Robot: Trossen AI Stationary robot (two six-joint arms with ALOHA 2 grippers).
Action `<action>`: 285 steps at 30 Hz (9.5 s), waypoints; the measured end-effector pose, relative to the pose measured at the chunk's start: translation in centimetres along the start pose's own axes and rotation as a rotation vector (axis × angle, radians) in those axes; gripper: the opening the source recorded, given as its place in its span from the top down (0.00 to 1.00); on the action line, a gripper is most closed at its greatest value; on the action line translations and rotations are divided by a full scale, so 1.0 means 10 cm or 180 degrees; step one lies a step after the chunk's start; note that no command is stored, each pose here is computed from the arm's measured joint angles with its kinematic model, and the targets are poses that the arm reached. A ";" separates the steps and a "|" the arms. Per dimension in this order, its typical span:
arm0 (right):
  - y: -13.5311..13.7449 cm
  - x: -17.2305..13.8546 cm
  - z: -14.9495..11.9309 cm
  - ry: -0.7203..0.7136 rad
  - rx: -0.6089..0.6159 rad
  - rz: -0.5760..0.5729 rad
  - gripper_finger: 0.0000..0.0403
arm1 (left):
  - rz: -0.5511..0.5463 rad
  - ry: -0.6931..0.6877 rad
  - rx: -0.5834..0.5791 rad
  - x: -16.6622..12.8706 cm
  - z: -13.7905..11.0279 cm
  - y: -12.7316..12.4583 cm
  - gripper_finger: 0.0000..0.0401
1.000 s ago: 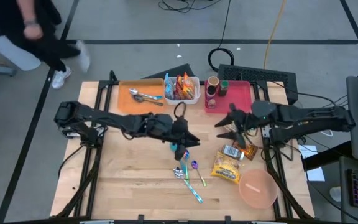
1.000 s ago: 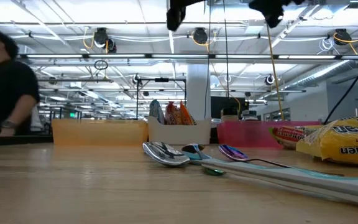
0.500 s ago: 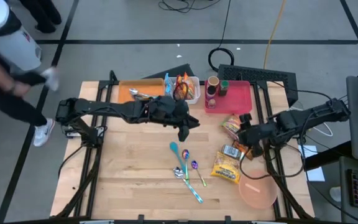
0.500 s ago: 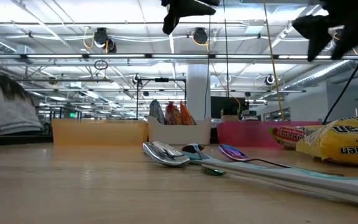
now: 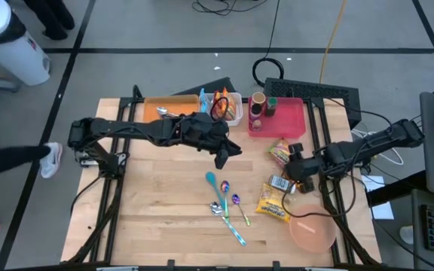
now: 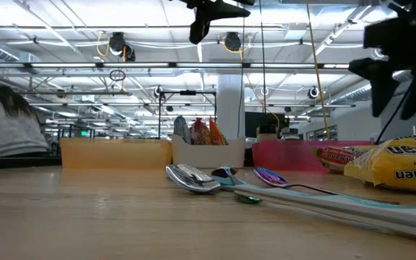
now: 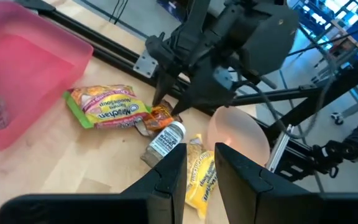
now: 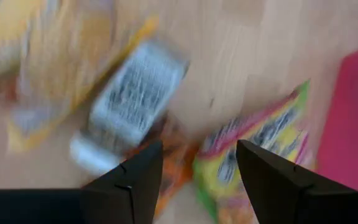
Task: Pick & Place Food Item
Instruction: Put the green noodle pack into the white bin
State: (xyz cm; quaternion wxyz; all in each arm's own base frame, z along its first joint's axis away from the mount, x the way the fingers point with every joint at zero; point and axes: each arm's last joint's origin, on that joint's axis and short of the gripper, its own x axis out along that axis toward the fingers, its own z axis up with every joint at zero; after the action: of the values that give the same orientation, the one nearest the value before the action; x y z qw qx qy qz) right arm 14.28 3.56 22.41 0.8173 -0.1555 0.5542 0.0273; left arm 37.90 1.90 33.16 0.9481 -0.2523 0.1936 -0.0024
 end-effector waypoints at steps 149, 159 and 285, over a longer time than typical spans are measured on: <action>-1.72 -0.24 1.05 -0.4218 0.4962 0.1309 1.00 | 0.2234 0.0069 0.1252 -0.50 0.33 -0.51 0.66; -1.74 -0.23 1.08 -0.4328 0.4913 0.1348 1.00 | 0.2343 0.0178 0.1118 -0.40 0.32 -0.35 0.66; -1.83 -0.59 1.15 -0.3187 0.1481 0.0998 0.99 | 0.0636 0.0551 0.0460 -0.57 0.58 -0.06 0.98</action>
State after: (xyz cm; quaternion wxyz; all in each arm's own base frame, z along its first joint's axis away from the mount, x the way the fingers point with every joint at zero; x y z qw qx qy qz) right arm 26.32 -9.81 35.84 0.9790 0.1444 0.1074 0.0958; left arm 34.80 4.72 40.22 0.9391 -0.1617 0.2981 0.0563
